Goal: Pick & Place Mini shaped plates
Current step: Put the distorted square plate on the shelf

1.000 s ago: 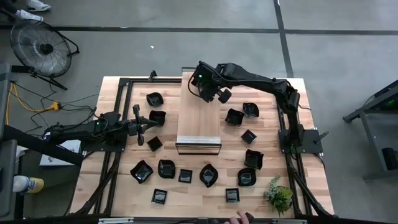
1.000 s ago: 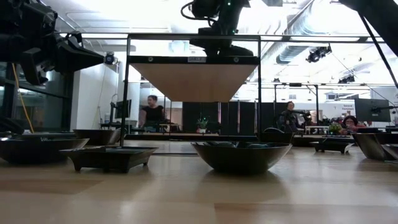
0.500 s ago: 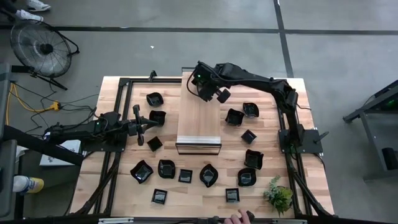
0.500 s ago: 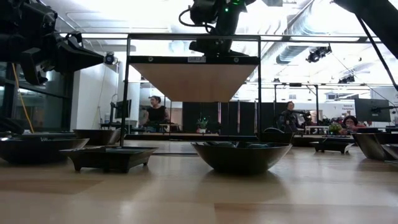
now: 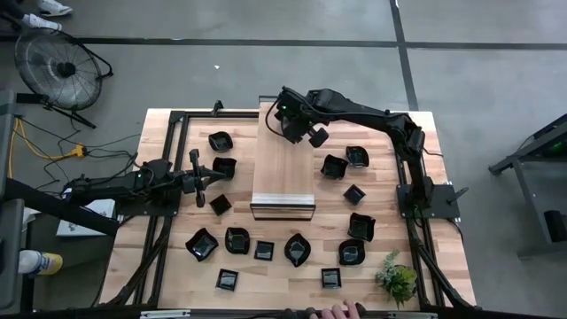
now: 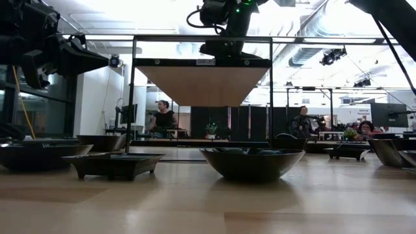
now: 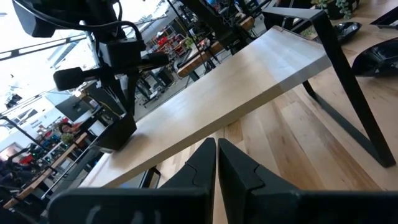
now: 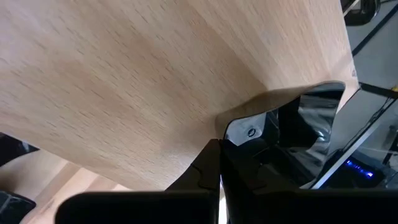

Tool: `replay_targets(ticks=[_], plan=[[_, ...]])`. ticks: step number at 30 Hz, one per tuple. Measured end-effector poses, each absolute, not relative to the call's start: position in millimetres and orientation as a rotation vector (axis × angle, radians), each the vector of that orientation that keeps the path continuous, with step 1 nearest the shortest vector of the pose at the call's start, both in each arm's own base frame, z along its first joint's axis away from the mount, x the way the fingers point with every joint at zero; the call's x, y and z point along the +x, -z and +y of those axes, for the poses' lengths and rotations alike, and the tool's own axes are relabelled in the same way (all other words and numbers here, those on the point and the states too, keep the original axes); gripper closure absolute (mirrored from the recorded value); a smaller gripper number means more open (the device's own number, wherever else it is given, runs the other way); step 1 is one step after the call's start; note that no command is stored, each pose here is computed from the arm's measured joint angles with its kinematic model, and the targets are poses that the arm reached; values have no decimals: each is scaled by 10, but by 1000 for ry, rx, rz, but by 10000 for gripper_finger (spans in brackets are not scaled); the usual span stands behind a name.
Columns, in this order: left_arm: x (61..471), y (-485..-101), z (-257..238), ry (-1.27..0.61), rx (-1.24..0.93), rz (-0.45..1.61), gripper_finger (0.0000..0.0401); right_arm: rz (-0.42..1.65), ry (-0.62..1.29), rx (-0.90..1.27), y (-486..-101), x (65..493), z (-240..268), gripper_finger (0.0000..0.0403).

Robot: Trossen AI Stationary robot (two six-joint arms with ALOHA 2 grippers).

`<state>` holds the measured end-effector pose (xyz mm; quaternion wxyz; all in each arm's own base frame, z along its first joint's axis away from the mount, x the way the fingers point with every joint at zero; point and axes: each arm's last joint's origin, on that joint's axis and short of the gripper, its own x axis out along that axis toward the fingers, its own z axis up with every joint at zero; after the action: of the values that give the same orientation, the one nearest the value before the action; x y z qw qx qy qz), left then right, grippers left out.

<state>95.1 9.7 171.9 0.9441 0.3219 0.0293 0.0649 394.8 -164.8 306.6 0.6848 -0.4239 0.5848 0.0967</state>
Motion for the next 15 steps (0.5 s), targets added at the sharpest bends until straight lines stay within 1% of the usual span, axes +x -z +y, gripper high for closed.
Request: replay_targets(ticks=[5, 11, 15], plan=[[951, -1718, 97, -132, 656, 60, 389, 1310, -212, -944, -3066, 3948, -1648, 396], [951, -1719, 97, -132, 656, 60, 389, 1305, -205, -944, -3069, 3954, -1651, 359], [951, -1718, 97, -132, 656, 60, 389, 1307, -158, -937, -3078, 3965, -1661, 335]])
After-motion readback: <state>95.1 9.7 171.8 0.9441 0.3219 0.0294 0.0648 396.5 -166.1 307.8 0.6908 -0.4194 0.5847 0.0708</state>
